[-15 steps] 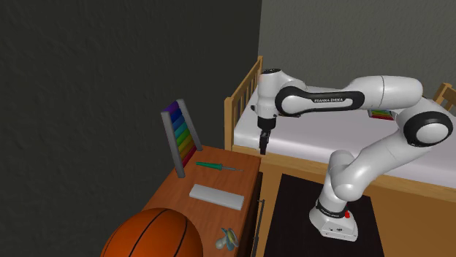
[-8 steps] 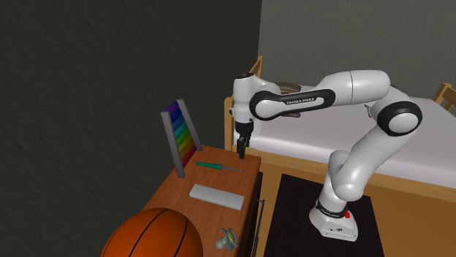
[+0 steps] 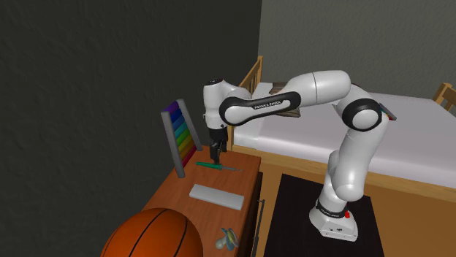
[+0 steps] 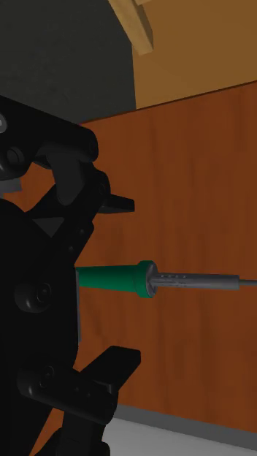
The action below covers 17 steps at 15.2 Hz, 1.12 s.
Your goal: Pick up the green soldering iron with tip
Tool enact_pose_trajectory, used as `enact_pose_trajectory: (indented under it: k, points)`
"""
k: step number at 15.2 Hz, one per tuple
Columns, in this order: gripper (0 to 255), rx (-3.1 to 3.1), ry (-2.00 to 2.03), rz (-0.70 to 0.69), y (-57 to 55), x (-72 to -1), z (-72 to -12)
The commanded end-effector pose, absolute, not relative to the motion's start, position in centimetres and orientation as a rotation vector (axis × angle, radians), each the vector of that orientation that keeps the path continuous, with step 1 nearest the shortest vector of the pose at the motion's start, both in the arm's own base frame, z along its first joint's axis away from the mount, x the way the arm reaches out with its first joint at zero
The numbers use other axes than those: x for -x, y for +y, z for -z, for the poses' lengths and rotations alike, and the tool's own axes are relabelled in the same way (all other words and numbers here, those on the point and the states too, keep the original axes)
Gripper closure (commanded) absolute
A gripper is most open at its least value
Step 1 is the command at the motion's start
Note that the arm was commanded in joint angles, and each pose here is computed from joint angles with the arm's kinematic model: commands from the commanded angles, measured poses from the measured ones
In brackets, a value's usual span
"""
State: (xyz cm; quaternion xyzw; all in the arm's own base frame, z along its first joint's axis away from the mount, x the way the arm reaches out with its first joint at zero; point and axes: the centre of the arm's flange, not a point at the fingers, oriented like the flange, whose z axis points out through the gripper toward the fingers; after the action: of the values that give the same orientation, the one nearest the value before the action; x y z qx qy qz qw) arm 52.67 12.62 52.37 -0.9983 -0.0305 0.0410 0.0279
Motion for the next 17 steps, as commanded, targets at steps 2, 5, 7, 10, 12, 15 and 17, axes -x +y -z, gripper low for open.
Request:
enact_pose_trajectory:
  k: [2, 5, 7, 10, 12, 15, 17]
  points:
    - [0, 3.083, -0.093, -0.134, 13.8, -54.8, -51.4]
    - [0, 3.083, -0.093, -0.134, 13.8, -54.8, -49.8]
    - [0, 3.083, -0.093, -0.134, 13.8, -54.8, -48.7]
    - [0, 3.083, -0.093, -0.134, 13.8, -54.8, -47.9]
    - [255, 3.083, -0.093, -0.134, 13.8, -54.9, -47.9]
    - [255, 3.083, -0.093, -0.134, 13.8, -54.8, -47.9]
    - [255, 3.083, -0.093, -0.134, 13.8, -54.8, -47.9]
